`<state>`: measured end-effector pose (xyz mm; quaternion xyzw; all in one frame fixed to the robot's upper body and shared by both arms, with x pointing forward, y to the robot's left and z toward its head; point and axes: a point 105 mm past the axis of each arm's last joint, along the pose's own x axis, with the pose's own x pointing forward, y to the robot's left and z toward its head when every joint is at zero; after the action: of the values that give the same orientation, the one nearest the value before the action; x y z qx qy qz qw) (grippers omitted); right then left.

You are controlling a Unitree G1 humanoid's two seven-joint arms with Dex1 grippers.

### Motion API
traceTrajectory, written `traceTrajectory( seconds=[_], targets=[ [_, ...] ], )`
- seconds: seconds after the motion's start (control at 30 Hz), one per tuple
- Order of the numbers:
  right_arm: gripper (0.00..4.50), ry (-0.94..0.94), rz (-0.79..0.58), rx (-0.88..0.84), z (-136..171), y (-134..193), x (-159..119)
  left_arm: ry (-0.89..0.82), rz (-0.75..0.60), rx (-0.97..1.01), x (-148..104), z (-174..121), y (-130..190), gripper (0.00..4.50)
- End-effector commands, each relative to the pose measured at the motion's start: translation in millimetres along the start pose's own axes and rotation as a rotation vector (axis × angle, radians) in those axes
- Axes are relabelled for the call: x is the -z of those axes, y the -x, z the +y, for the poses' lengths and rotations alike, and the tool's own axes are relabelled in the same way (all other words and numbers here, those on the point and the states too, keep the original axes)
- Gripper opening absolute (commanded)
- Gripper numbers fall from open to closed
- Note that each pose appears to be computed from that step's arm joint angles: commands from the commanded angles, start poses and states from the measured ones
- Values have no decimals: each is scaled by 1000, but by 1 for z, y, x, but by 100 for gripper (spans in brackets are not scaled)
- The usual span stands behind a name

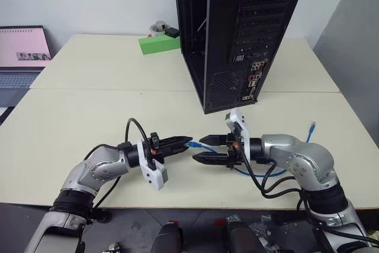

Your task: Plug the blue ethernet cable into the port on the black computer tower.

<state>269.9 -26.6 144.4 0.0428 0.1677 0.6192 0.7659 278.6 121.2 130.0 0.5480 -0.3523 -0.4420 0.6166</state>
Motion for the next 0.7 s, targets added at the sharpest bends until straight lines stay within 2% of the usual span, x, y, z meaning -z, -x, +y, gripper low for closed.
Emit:
traceTrajectory(
  seconds=[0.03, 0.47, 0.5, 0.67, 0.7],
  targets=[
    [296, 37, -28, -7, 3, -3, -8, -29, -28, -27, -7, 9, -3, 27],
    [16, 55, -14, -3, -1, -3, -9, -31, -35, -34, -9, 12, -4, 27],
    [4, 56, -10, -4, -2, -3, -9, -31, -36, -32, -9, 11, -4, 27],
    [4, 50, 2, -18, -2, 0, -10, 2, -29, -8, -8, 6, -4, 27],
    [4, 49, 4, -21, -2, 1, -10, 21, -26, -6, -8, 5, -4, 97]
  ],
)
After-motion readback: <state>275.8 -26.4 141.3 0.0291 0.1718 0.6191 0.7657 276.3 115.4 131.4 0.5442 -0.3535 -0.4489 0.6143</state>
